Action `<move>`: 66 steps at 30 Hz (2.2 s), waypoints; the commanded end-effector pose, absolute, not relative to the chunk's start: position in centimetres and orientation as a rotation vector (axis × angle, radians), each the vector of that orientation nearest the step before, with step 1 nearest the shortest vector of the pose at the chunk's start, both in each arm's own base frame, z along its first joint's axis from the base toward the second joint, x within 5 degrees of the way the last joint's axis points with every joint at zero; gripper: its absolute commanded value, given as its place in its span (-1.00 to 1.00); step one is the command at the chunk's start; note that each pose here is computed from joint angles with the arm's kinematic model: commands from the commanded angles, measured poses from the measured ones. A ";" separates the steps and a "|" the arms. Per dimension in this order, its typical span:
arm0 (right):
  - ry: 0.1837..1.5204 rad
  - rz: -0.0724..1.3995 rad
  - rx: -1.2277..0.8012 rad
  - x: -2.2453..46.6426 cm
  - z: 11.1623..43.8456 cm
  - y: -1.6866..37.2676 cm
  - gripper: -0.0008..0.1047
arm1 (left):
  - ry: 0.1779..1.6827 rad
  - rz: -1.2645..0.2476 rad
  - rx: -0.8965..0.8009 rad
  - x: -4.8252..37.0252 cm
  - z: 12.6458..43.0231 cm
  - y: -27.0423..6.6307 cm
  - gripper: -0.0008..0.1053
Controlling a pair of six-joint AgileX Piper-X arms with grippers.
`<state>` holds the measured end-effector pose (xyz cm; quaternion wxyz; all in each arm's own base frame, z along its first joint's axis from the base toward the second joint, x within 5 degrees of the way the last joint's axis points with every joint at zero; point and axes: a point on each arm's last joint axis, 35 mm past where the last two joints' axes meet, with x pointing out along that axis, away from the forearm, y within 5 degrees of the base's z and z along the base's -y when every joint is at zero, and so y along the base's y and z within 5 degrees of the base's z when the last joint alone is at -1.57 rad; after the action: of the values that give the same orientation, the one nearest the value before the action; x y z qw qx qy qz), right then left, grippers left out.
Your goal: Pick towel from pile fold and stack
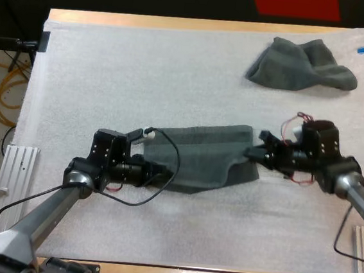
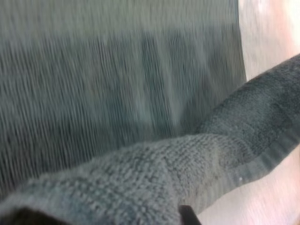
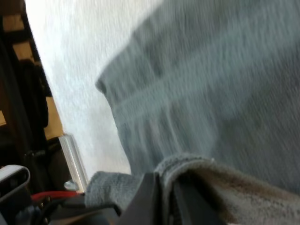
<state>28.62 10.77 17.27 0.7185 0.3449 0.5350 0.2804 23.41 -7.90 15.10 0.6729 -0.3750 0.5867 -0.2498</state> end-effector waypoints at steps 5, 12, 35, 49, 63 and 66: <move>1.178 0.613 0.758 30.9 16.8 11.4 -0.99 | 1.234 -0.499 -0.825 24.7 14.5 -7.5 -0.98; 1.209 0.528 0.740 31.3 14.8 11.3 -0.99 | 1.154 -0.411 -0.869 26.0 13.9 -5.0 -0.98; 1.143 0.391 0.675 31.8 14.5 11.0 -0.99 | 1.097 -0.468 -0.923 27.0 12.6 -2.6 -0.98; 1.078 0.520 0.702 32.4 15.3 11.4 0.11 | 1.036 -0.504 -0.904 27.6 13.0 -2.6 -0.28; 0.617 0.723 0.635 34.3 20.8 12.0 0.24 | 0.798 -0.795 -0.850 31.1 18.6 -3.0 -0.06; 0.602 0.723 0.565 33.9 22.0 11.8 0.24 | 0.739 -0.817 -0.817 30.8 20.6 -3.0 -0.06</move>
<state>33.83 11.83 20.95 0.8475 0.2804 0.3012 0.3354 30.77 -2.97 19.75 0.7727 -0.3835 0.3537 -0.3617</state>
